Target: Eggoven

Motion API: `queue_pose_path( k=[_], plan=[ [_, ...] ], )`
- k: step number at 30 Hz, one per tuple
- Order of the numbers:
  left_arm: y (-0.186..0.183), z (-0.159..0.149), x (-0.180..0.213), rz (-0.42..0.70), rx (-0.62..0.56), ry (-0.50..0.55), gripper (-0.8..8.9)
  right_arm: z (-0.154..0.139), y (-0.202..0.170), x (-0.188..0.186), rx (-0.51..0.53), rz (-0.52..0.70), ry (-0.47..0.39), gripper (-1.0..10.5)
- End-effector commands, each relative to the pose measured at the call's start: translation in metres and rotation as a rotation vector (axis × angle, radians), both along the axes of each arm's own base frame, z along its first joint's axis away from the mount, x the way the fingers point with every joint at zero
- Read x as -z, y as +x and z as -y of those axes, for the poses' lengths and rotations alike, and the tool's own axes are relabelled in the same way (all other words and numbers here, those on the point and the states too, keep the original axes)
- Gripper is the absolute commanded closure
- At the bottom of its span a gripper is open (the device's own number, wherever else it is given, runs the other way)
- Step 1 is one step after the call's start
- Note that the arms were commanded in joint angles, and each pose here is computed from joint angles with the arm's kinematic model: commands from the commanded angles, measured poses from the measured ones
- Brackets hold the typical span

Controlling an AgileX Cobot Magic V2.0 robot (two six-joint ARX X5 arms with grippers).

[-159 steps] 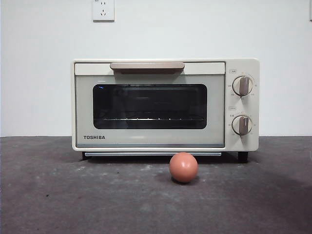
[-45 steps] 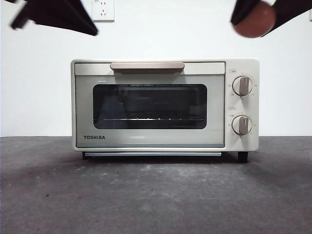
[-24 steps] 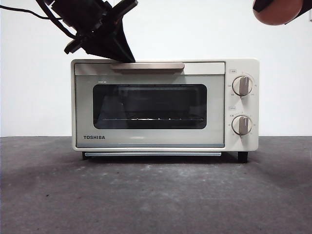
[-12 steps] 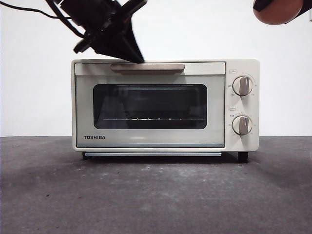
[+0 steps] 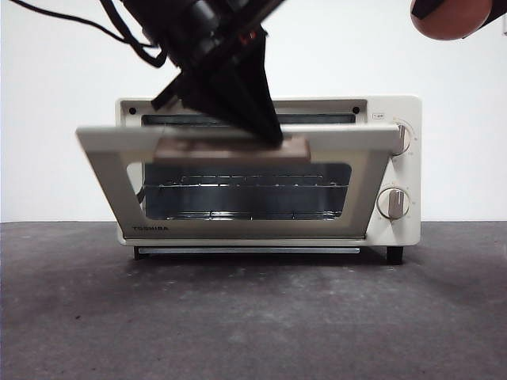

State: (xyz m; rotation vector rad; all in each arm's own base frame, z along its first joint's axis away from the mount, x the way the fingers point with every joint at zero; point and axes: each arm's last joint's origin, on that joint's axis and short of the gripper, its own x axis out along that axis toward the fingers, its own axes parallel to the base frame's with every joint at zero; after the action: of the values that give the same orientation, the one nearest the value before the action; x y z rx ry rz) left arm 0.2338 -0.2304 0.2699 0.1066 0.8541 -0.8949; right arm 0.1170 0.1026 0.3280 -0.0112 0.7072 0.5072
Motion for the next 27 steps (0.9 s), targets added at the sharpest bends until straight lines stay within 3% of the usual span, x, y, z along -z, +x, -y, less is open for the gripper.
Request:
queue_pose_path(
  k=[1,4,8,13,17,21,27],
  plan=[
    [-0.006,0.01,0.005,-0.018,0.029,0.03,8.06,-0.002,0.0,-0.006,-0.013,0.029,0.011,9.4],
    [-0.018,0.014,0.002,-0.026,0.063,0.038,8.06,-0.003,0.001,-0.007,-0.013,0.043,0.023,9.4],
    [-0.026,0.001,-0.023,0.027,0.043,-0.027,8.06,-0.004,0.003,-0.008,-0.011,0.056,0.036,9.4],
    [-0.032,-0.047,-0.07,0.134,-0.071,-0.139,8.06,-0.013,0.021,-0.002,0.0,0.033,0.039,9.4],
    [-0.05,-0.094,-0.093,0.188,-0.172,-0.17,8.06,-0.033,0.054,0.013,-0.026,-0.006,0.074,9.4],
    [-0.071,-0.129,-0.087,0.218,-0.264,-0.187,8.07,-0.05,0.088,0.036,-0.022,-0.049,0.087,9.4],
    [-0.092,-0.157,-0.057,0.176,-0.354,-0.155,8.07,-0.065,0.123,0.067,0.015,-0.068,0.09,9.4]
  ],
)
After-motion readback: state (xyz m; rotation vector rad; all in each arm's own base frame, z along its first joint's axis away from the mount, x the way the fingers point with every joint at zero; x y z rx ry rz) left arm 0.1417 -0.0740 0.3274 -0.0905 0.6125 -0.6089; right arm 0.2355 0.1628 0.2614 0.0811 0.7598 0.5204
